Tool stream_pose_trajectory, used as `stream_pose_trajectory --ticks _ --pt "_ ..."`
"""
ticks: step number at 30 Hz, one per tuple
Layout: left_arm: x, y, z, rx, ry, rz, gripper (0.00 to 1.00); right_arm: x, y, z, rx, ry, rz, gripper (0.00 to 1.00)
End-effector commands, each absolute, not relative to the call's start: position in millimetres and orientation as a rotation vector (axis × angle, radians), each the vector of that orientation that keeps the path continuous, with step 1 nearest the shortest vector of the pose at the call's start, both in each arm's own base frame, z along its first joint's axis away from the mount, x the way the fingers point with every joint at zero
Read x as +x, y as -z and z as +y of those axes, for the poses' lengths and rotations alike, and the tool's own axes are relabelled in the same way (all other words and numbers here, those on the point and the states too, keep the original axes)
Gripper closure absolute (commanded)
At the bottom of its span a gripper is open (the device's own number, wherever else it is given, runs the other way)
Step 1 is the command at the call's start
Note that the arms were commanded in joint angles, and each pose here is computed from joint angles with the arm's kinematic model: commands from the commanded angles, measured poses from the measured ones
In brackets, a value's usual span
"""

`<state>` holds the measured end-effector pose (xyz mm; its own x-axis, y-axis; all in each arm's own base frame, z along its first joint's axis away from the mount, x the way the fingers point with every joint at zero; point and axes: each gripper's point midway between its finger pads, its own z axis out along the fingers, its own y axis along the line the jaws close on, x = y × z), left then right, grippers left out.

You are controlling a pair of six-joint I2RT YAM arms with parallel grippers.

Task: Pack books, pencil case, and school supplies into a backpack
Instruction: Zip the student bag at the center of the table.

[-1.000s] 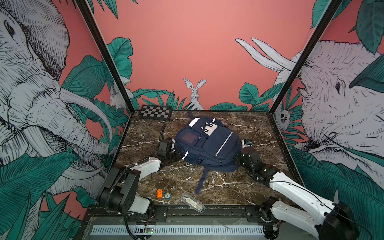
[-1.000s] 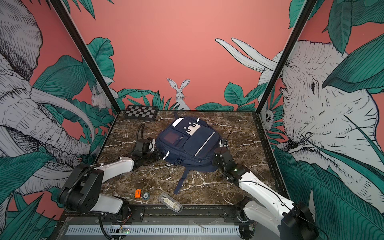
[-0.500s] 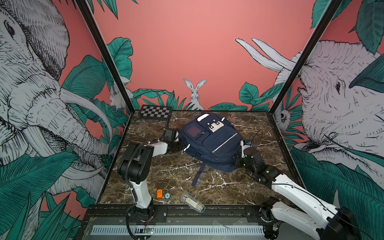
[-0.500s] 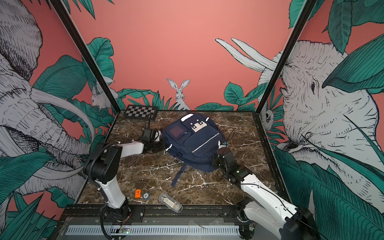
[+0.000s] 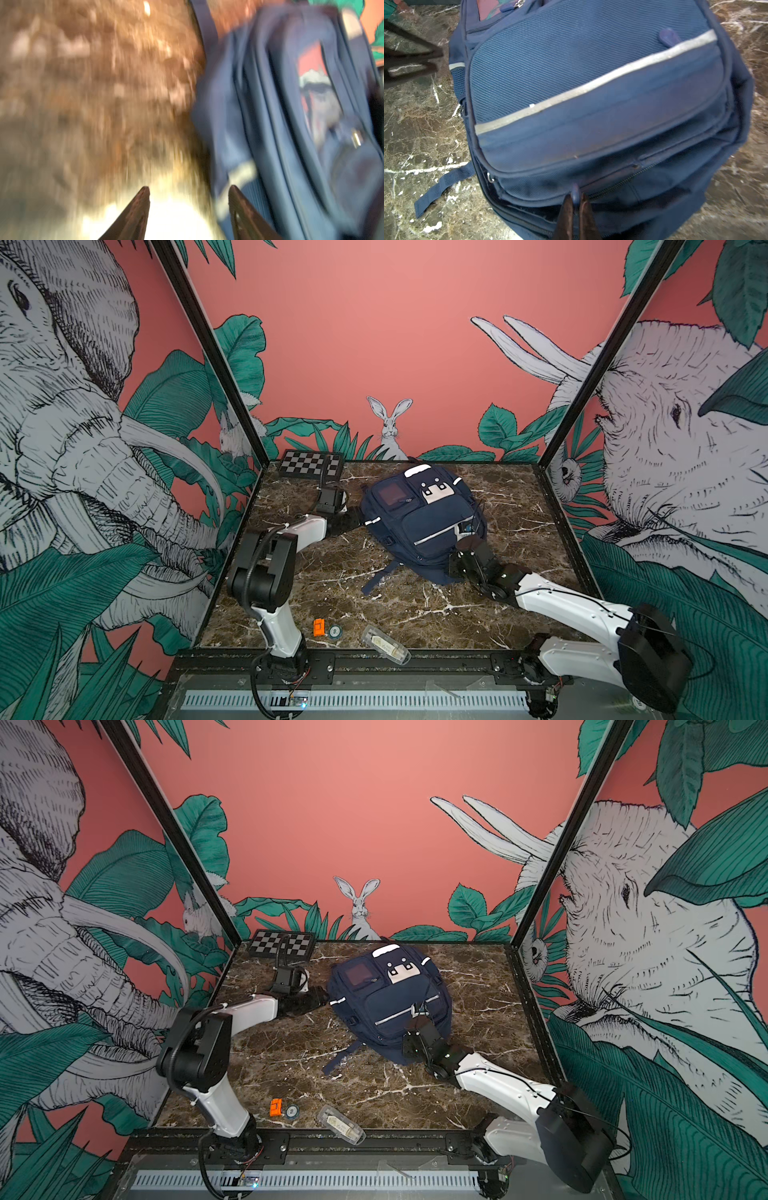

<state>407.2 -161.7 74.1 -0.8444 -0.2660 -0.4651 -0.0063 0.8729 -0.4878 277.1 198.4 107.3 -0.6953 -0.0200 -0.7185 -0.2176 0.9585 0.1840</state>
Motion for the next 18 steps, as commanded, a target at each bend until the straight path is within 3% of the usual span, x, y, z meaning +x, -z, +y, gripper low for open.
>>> stream_pose_trajectory --ticks 1,5,10,18 --pt "375.2 -117.0 -189.1 -0.080 0.715 2.441 0.37 290.2 -128.7 223.9 -0.170 -0.415 2.241 1.00" --pt "337.4 -141.4 -252.5 0.078 0.855 2.400 0.38 291.6 -127.6 230.6 -0.186 -0.415 2.246 1.00" --pt "318.1 -127.2 -315.7 0.164 0.993 2.429 0.38 288.7 -132.3 229.8 -0.185 -0.432 2.234 1.00" --pt "302.0 -116.9 -332.2 0.115 1.007 2.488 0.38 284.4 -134.9 250.1 -0.218 -0.481 2.225 1.00"
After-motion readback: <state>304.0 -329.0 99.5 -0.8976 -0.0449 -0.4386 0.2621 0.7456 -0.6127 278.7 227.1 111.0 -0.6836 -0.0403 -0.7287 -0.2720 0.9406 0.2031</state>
